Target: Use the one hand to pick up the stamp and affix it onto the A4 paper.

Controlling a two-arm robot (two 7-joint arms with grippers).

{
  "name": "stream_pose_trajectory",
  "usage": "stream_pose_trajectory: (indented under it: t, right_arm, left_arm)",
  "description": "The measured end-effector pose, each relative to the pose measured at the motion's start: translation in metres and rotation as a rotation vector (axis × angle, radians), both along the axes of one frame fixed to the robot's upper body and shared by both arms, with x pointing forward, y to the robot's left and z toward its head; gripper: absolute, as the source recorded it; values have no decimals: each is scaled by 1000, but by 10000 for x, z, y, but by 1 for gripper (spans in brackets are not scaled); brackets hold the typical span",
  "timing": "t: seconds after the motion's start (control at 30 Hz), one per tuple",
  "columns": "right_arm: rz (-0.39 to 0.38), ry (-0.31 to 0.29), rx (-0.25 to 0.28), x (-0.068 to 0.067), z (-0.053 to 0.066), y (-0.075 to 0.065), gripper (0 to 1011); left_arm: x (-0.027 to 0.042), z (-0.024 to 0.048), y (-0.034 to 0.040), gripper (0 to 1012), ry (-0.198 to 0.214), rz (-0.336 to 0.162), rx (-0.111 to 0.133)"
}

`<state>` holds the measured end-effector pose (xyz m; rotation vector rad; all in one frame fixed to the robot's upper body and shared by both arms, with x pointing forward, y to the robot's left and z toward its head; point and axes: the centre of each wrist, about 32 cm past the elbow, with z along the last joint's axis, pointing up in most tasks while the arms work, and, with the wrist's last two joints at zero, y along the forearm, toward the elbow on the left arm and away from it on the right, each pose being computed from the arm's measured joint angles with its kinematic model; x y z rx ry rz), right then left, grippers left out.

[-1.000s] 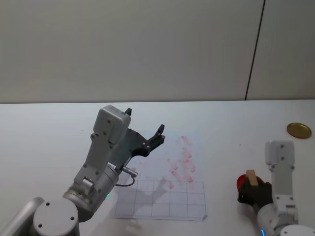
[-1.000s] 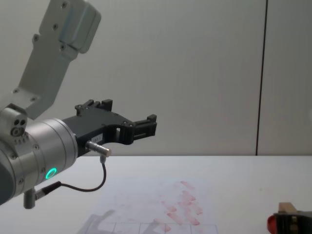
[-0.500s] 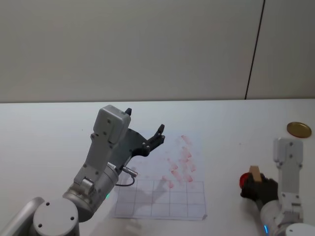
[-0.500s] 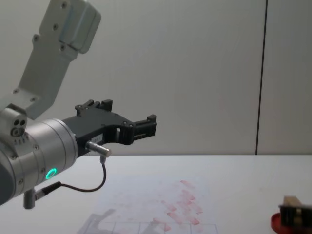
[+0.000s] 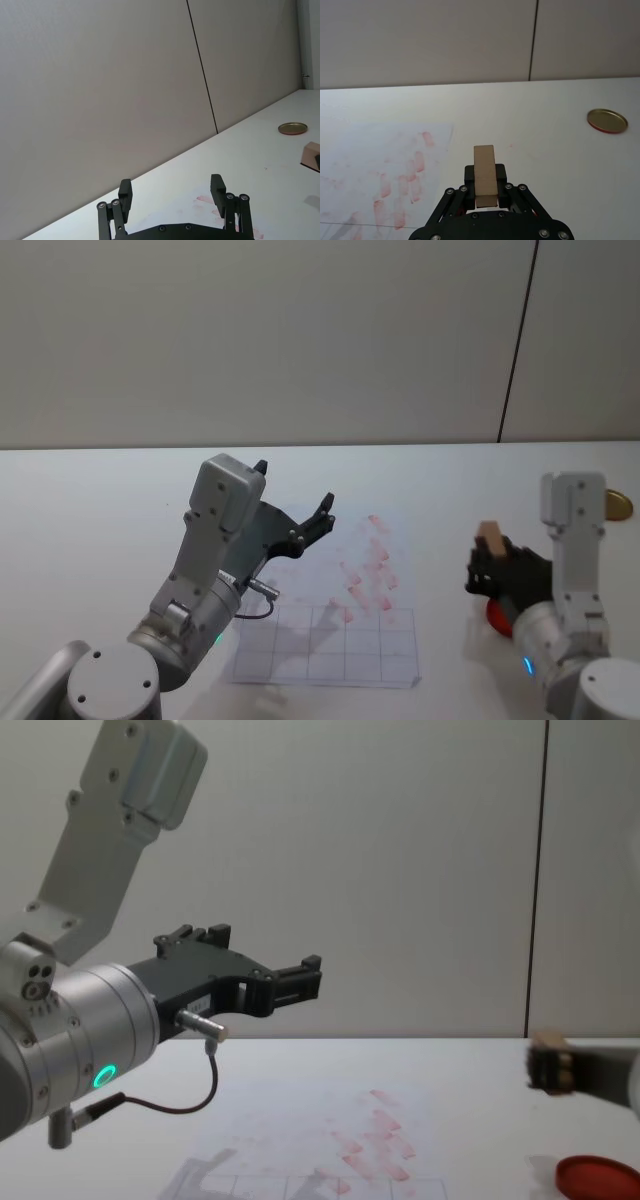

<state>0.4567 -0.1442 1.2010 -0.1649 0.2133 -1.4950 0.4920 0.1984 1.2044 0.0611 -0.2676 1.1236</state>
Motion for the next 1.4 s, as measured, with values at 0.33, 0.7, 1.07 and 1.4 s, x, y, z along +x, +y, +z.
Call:
stream_pose_trajectory:
  t: [0.33, 0.7, 1.07, 1.4]
  right_arm:
    - [136, -3, -5, 124, 117, 131, 220]
    - [307, 77, -12, 341, 121, 345, 220]
    - [408, 209, -39, 553, 87, 528, 220]
    - [426, 314, -61, 677, 49, 612, 221]
  left_arm:
    - [0, 0, 0, 993, 0, 0, 0]
    - [0, 0, 0, 993, 0, 0, 0]
    - [0, 0, 0, 993, 0, 0, 0]
    - [0, 0, 0, 993, 0, 0, 0]
